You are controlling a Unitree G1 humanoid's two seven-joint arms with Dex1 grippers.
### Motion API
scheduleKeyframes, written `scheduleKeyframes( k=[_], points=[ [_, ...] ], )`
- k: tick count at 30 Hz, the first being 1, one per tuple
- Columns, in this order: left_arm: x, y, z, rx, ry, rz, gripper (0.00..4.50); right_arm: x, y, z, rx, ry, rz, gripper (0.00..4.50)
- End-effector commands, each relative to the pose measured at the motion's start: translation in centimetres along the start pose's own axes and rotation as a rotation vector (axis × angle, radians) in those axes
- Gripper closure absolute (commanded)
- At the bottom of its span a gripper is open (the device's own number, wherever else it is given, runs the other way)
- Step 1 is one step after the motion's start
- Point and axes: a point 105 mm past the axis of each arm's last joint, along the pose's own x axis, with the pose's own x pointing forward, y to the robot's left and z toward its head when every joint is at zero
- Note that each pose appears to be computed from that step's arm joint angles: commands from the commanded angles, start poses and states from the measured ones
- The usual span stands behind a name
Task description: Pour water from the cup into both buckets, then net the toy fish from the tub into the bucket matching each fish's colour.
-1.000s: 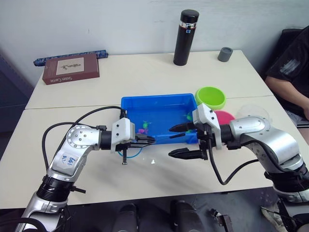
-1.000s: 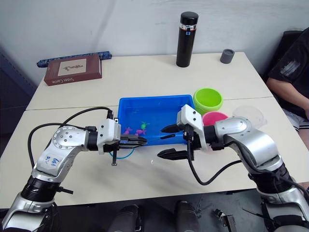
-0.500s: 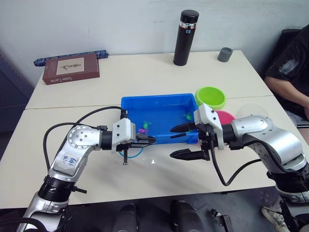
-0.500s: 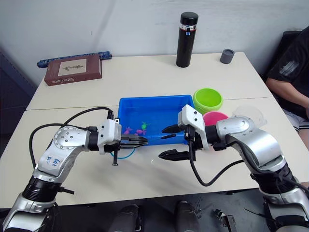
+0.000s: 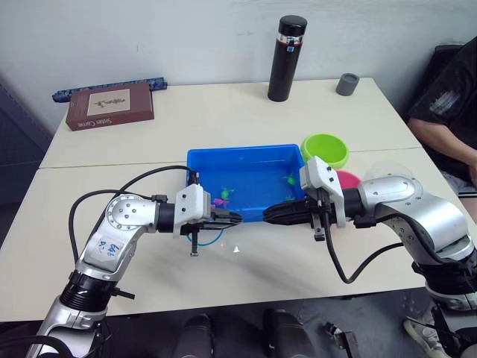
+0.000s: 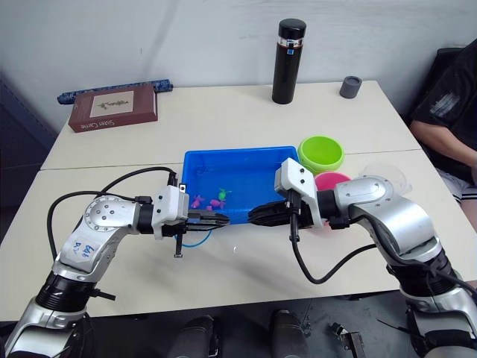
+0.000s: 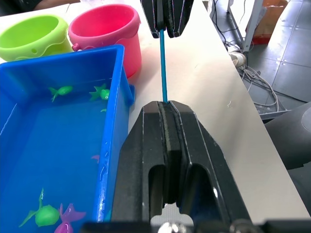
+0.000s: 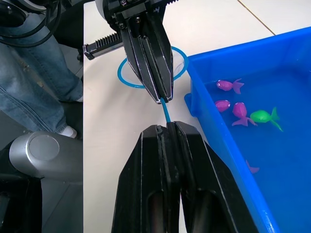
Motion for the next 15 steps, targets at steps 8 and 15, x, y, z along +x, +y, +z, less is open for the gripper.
scheduleKeyframes(
  k=[8,15],
  points=[
    [0.12,0.21,0.41,0.021,-0.01,0.013,4.5,-0.14,0.22,1.45,-0.062,-0.026,0.011,4.45],
    [0.09,0.32,0.48,0.006,-0.015,0.021,3.09,-0.07,0.2,1.45,-0.062,-0.025,0.007,4.5]
  ],
)
